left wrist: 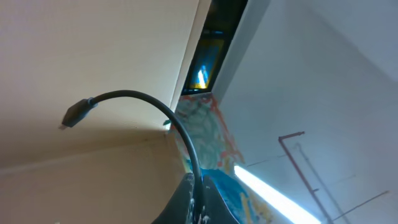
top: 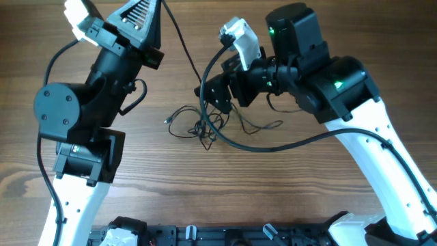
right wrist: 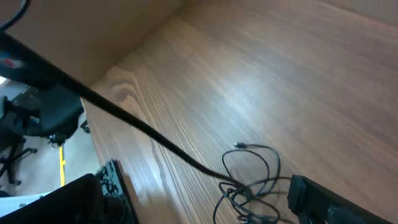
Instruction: Untangle cables
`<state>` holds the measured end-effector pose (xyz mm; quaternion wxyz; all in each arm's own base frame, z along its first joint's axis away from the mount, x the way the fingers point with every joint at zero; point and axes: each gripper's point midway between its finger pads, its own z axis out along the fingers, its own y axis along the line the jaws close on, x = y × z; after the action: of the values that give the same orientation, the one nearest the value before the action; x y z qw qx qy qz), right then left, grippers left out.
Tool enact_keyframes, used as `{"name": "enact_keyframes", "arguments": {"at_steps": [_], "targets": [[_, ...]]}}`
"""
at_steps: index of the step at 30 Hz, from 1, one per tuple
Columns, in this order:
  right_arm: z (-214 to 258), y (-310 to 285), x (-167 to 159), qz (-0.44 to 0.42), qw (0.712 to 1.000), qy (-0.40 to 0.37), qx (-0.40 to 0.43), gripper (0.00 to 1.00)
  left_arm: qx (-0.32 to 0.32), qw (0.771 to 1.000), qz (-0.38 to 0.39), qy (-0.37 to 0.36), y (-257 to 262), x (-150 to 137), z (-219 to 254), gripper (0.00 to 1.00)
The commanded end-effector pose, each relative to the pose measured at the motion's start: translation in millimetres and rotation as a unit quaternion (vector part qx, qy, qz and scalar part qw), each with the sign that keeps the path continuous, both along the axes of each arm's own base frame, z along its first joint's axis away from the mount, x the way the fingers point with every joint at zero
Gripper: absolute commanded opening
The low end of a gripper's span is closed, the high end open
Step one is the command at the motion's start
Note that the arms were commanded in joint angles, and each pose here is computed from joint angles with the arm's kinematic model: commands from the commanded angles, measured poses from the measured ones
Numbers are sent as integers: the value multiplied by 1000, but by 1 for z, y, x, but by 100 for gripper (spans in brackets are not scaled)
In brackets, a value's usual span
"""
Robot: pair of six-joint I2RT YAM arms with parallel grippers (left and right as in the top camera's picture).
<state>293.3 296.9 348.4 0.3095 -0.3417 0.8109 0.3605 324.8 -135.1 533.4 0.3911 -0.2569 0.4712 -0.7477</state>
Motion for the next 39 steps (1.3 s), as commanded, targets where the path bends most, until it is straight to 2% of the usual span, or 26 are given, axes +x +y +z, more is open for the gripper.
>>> {"name": "enact_keyframes", "arguments": {"at_steps": [1, 3, 4, 5, 6, 7, 8, 9, 12, 14, 17, 19, 21, 24, 25, 26, 28, 29, 30, 31, 33, 39], "targets": [[-22, 19, 6, 2, 1000, 14, -19, 99, -31, 999, -8, 5, 3, -3, 9, 4], [-35, 26, 16, -20, 999, 26, -29, 95, -30, 999, -8, 5, 3, -3, 9, 4], [-39, 29, 22, -33, 998, 37, -26, 89, -30, 999, -8, 5, 3, -3, 9, 4], [-41, 32, 26, -37, 998, 38, -22, 73, -30, 1000, -8, 5, 3, -3, 9, 4], [-40, 34, 29, -43, 998, 40, -17, 46, -30, 1000, -8, 6, 3, -3, 8, 4], [-39, 36, 31, -43, 998, 38, -12, 33, -29, 1000, -8, 10, 2, -2, 6, 4], [-36, 37, 33, -49, 998, 38, -6, 16, -27, 999, -8, 17, 2, -1, 3, 4], [-35, 37, 34, -51, 998, 35, -2, 4, -25, 999, -7, 26, 2, 1, -1, 4], [-24, 34, 32, -70, 996, 52, 15, 4, 9, 999, 9, 52, 1, 10, -20, 4], [8, 20, 30, -94, 995, 23, 38, 4, 70, 993, 41, 85, 3, 20, -49, 4], [71, -16, 23, -166, 982, -32, 83, 4, 144, 967, 98, 187, 17, 34, -111, 4], [109, -44, 12, -228, 964, -49, 126, 4, 198, 934, 142, 261, 35, 37, -156, 8], [133, -68, 3, -282, 944, -51, 164, 4, 227, 910, 133, 321, 36, 31, -191, 15], [174, -90, -16, -306, 920, -68, 235, 4, 268, 872, 80, 402, 19, 19, -244, 54], [181, -92, -18, -309, 915, -67, 250, 4, 284, 868, 56, 403, 10, 17, -251, 62], [185, -95, -17, -320, 907, -56, 267, 4, 309, 871, -3, 383, -12, 13, -255, 72], [182, -98, -11, -340, 900, -47, 269, 4, 327, 879, -62, 340, -31, 8, -248, 77], [180, -99, -8, -349, 898, -47, 265, 4, 348, 886, -97, 291, -43, 4, -238, 81], [175, -99, -3, -358, 896, -45, 258, 4, 374, 890, -129, 228, -54, -1, -227, 91], [171, -99, 1, -364, 895, -40, 254, 4, 385, 889, -150, 196, -61, -6, -222, 99], [165, -96, 5, -368, 895, -30, 249, 4, 387, 887, -180, 176, -68, -14, -220, 100], [160, -90, 13, -373, 892, -16, 254, 4, 384, 876, -223, 190, -86, -29, -229, 100]]}}
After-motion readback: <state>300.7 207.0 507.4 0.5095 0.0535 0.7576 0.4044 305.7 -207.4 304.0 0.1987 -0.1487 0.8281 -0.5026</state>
